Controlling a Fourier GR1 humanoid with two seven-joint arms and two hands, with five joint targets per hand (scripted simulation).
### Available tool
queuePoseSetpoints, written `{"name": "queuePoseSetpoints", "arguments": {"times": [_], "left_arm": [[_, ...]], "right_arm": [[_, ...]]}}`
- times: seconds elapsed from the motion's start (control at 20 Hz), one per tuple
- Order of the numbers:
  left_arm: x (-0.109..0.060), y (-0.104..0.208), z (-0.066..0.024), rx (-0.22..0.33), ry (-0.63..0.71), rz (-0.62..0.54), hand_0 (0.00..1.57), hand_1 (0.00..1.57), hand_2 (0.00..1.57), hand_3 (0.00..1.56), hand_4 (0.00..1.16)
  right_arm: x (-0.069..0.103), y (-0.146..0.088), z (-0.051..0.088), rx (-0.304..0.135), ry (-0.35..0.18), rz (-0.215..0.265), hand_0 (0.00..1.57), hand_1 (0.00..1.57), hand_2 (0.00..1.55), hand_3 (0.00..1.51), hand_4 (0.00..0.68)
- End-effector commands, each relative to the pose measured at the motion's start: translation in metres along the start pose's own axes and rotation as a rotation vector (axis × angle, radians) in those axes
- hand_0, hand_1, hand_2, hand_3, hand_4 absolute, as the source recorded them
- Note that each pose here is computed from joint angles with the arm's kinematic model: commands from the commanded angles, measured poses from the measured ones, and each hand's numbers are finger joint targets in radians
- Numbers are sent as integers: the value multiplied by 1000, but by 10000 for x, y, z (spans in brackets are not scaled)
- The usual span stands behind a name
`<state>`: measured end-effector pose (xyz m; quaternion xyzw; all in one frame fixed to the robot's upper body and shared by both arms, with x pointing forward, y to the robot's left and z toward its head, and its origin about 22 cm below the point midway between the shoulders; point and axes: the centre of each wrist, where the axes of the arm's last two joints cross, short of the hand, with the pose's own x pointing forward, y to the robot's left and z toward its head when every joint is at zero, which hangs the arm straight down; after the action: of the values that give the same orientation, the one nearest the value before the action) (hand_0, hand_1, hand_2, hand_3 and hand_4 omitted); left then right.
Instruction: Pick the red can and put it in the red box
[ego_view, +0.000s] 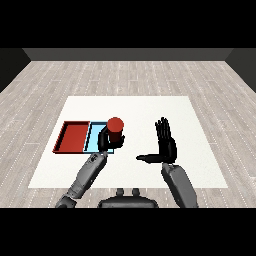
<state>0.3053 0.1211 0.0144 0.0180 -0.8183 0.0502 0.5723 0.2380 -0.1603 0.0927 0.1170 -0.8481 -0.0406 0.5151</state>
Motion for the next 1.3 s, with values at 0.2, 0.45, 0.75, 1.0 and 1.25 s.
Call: {"name": "queuePoseSetpoints", "arguments": {"times": [0.2, 0.45, 0.75, 1.0, 1.25], "left_arm": [[230, 749, -398, 112, -6, -119, 1571, 1571, 1571, 1486, 1125], [411, 1162, -634, 156, 16, -307, 1571, 1571, 1571, 1490, 1120], [82, 2070, -644, 224, 252, -569, 1571, 1571, 1555, 1496, 1111], [-139, 2596, -498, 285, 482, -761, 1571, 1571, 1550, 1466, 1049], [-362, 2803, -422, 314, 693, -848, 940, 940, 849, 673, 891]], "right_arm": [[56, -570, 252, -93, 43, 57, 0, 0, 0, 0, 0], [-150, -899, 538, -135, 62, 74, 0, 0, 0, 0, 0], [-119, -868, 446, -132, 85, 63, 0, 0, 0, 0, 0], [-253, -809, 352, -137, 96, 86, 0, 0, 0, 0, 0], [-346, -842, 271, -162, 97, 81, 0, 0, 0, 0, 0]]}}
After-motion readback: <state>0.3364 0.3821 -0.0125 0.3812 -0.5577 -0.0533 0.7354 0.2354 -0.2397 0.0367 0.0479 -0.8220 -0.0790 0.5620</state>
